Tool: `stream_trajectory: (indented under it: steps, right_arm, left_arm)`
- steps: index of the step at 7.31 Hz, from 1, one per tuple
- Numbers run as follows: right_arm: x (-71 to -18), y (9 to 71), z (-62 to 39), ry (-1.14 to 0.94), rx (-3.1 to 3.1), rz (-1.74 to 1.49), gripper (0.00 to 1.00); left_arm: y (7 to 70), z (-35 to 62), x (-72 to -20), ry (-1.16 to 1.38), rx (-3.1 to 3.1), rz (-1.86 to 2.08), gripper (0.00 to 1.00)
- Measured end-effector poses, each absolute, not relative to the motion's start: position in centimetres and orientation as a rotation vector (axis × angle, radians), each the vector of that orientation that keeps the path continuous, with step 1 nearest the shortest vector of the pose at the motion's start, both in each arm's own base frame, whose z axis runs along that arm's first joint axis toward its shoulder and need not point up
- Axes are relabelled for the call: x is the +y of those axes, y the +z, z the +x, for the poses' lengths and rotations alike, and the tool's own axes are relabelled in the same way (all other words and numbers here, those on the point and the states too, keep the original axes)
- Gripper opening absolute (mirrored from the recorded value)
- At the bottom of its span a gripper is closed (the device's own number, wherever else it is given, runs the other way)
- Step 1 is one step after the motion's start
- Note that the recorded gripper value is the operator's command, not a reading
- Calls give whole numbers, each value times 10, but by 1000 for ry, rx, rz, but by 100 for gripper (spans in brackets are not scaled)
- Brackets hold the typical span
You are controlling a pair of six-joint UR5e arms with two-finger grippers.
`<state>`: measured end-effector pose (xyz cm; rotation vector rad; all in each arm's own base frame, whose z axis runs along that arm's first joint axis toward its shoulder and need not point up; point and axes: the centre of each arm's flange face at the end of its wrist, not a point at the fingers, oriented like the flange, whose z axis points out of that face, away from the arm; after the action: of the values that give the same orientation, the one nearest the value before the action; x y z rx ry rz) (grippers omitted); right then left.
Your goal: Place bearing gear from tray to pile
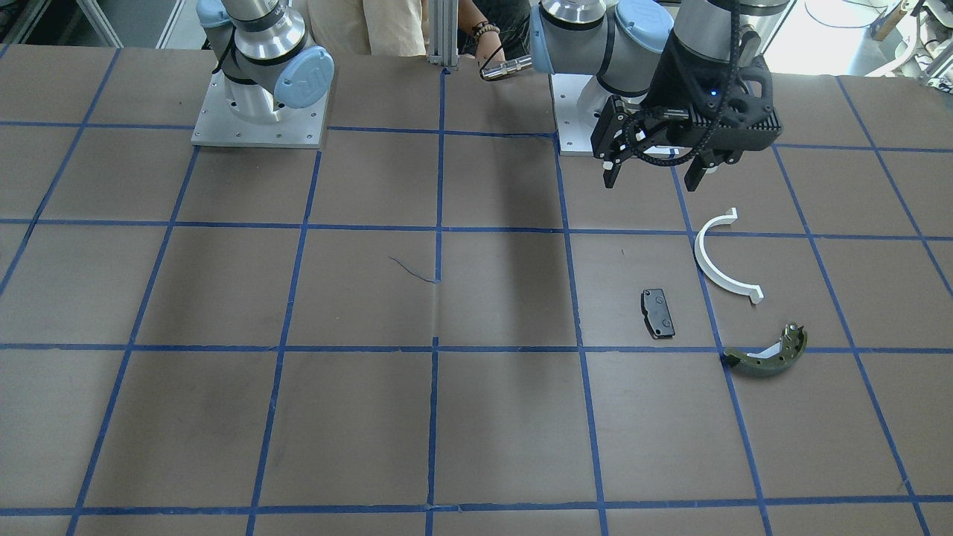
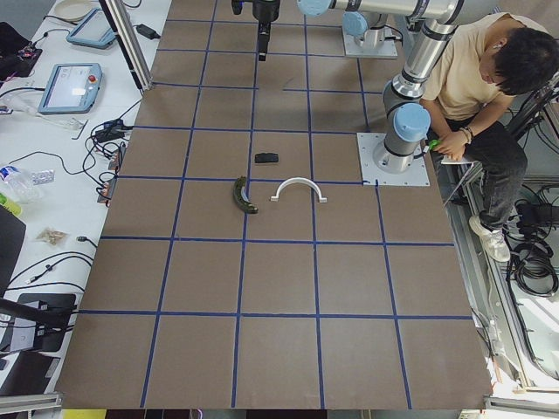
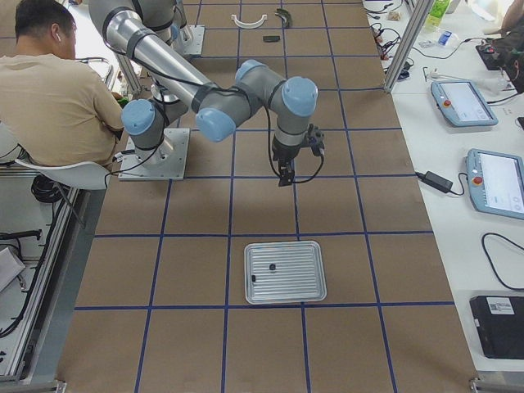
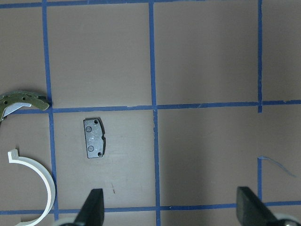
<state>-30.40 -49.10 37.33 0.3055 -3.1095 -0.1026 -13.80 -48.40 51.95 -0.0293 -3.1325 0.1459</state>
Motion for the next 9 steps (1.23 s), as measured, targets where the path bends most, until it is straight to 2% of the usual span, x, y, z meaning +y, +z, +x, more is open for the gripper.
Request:
stream_trajectory:
  steps: [4, 9]
  right_arm:
    - [-479, 291, -408, -70, -3074, 337, 100]
    - [-490, 226, -438, -61, -3051, 315, 81]
  left_arm:
    - [518, -139, -483, 142, -3133, -31, 100]
    - [518, -138, -483, 142, -3133, -30, 100]
